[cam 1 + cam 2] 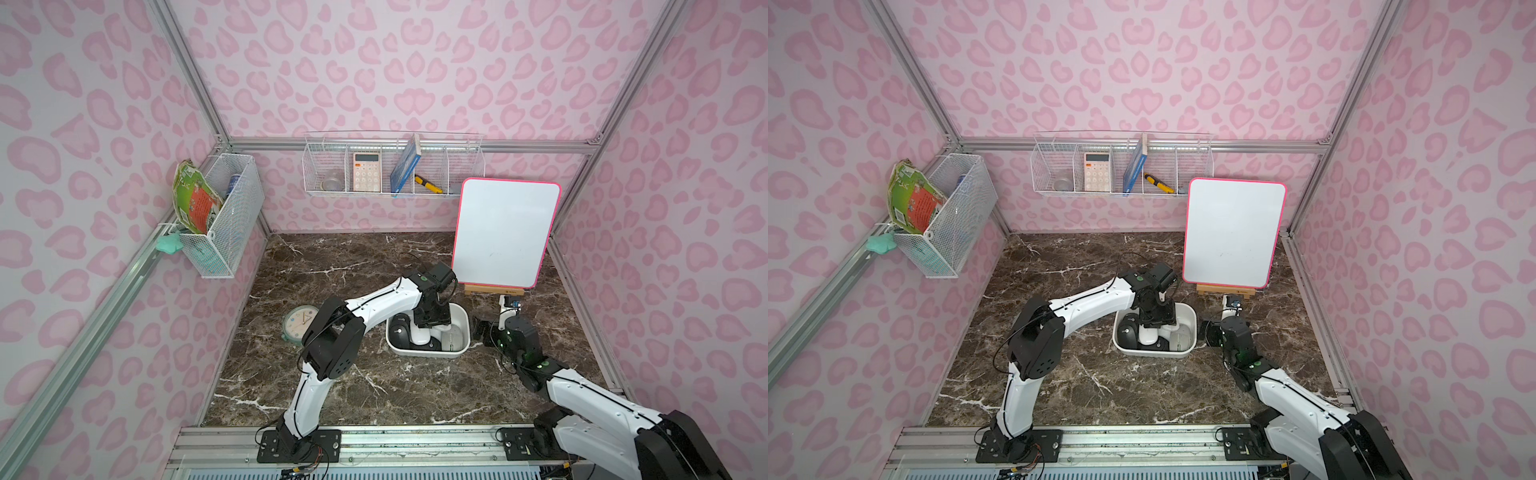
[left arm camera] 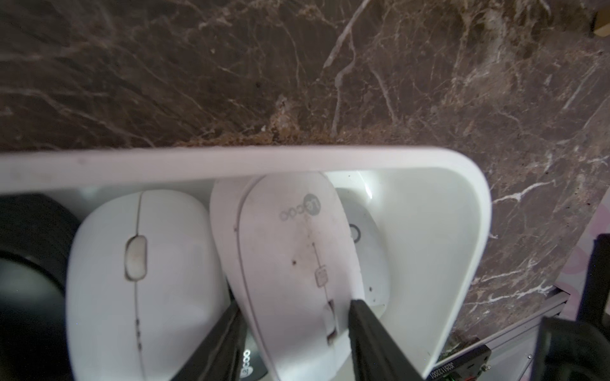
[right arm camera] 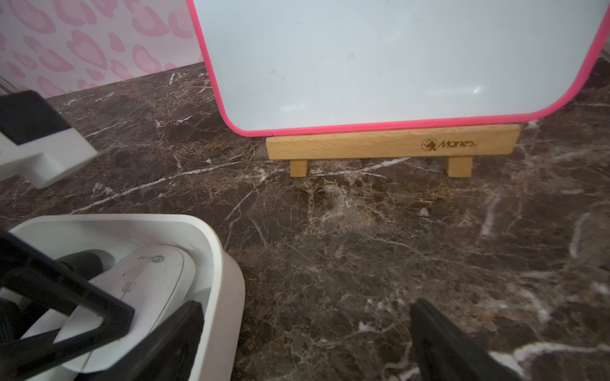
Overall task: Take out the mouse from the storage box
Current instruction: Pick up the mouse from the storage box.
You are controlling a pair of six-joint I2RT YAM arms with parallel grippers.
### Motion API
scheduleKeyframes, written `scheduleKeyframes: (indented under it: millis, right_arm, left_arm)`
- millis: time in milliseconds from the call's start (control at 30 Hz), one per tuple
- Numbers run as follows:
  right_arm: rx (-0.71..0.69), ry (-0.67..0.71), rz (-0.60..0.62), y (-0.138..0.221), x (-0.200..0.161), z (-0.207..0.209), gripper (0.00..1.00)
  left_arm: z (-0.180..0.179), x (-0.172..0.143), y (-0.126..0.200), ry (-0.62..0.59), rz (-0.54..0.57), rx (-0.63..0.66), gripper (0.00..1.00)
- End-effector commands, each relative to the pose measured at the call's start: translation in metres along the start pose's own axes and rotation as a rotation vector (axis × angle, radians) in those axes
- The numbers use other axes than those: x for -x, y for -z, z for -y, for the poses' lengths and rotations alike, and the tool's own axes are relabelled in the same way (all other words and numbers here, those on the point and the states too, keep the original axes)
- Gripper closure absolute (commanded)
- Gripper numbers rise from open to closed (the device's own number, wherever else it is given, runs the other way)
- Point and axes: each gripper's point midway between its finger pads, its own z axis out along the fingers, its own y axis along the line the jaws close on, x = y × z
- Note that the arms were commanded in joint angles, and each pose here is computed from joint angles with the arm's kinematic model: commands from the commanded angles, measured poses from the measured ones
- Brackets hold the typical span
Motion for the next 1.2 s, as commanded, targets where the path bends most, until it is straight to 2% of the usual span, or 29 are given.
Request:
scheduleKeyframes:
  millis: [0, 167, 267, 467, 533, 833, 933, 1167]
  right_arm:
    - [0.020, 0.000, 0.021, 0.000, 0.006, -0.004, 0.00]
    - [0.016, 0.001, 0.020, 0.000, 0.006, -0.004, 0.00]
    - [0.017, 0.002, 0.021, 0.000, 0.005, -0.004, 0.00]
    - [0.023, 0.004, 0.019, -0.001, 0.005, -0.005, 0.00]
    - [0.022, 0.004, 0.016, -0.001, 0.005, -0.005, 0.00]
    - [0.028, 0.006, 0.013, -0.001, 0.005, -0.006, 0.00]
    - [0.029, 0.008, 0.010, -0.002, 0.004, -0.006, 0.00]
    - [0.029, 0.010, 0.010, -0.002, 0.004, -0.006, 0.00]
  left_arm:
    - [-0.008, -0.002, -0.009, -0.003, -0.021, 0.041, 0.46]
    - [-0.015, 0.002, -0.021, 0.014, -0.030, 0.060, 0.46]
    - [-0.016, 0.003, -0.027, 0.031, -0.045, 0.041, 0.39]
    - [-0.010, 0.008, -0.026, 0.024, -0.013, -0.010, 0.35]
    - [-0.008, 0.010, -0.026, 0.017, -0.012, -0.019, 0.31]
    - [-0.021, 0.007, -0.034, 0.019, -0.026, 0.034, 0.25]
    - [-0.017, 0.008, -0.034, 0.014, -0.014, 0.009, 0.28]
    - [-0.012, 0.021, -0.015, -0.017, 0.089, -0.015, 0.50]
